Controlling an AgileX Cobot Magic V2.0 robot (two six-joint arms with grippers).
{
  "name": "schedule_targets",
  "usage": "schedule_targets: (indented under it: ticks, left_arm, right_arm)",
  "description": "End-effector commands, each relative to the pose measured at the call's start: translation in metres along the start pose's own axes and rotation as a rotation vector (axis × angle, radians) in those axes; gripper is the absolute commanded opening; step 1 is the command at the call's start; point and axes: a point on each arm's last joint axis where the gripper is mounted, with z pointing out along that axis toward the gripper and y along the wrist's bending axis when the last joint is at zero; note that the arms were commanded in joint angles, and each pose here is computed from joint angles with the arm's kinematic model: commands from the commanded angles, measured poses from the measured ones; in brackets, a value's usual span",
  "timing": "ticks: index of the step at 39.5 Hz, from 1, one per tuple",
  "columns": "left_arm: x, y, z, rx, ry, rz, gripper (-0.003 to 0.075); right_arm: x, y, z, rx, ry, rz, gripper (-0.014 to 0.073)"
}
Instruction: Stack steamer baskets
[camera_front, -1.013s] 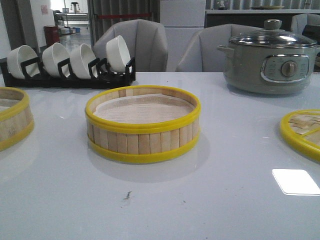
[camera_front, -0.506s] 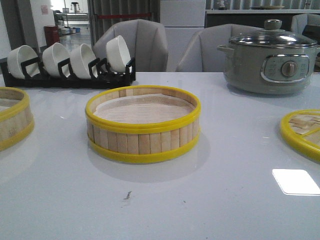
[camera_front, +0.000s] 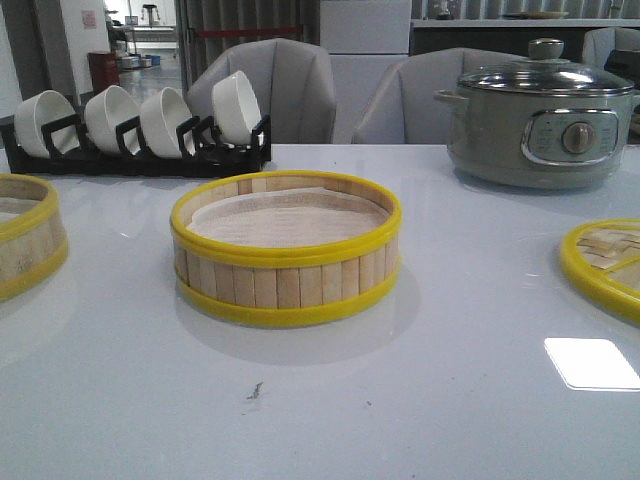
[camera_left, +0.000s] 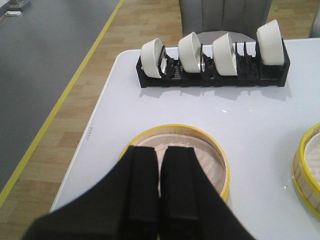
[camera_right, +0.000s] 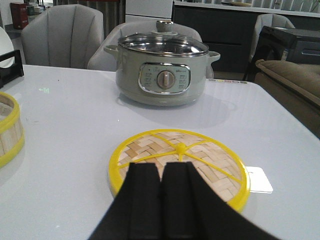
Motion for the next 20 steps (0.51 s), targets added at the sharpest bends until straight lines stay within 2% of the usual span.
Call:
schedule_targets:
  ticks: [1, 8, 11, 15, 17, 20]
  left_arm:
    - [-0.013, 0.001, -0.008, 0.004, -0.092, 0.003, 0.0087]
    - [-0.012, 0.001, -0.008, 0.004, -0.073, 0.0, 0.0087]
    - [-0.01, 0.001, -0.008, 0.005, -0.059, -0.001, 0.0087]
    - [-0.01, 0.0, -0.008, 0.014, -0.054, -0.011, 0.0087]
    - [-0.01, 0.0, -0.008, 0.014, -0.054, -0.011, 0.0087]
    - [-0.008, 0.0, -0.008, 0.015, -0.038, -0.014, 0.0087]
  right_arm:
    - [-0.014, 0.0, -0.003, 0.005, -0.124, -0.01, 0.0055]
    - [-0.014, 0.0, -0.003, 0.005, -0.124, -0.014, 0.0055]
    - [-0.015, -0.001, -0.003, 0.011, -0.134, -0.068, 0.0055]
    - [-0.021, 0.0, -0.004, 0.012, -0.203, -0.07, 0.0055]
    - [-0.026, 0.0, -0.005, 0.011, -0.258, -0.049, 0.0055]
    - [-0.035, -0.001, -0.007, 0.001, -0.303, 0.076, 0.0055]
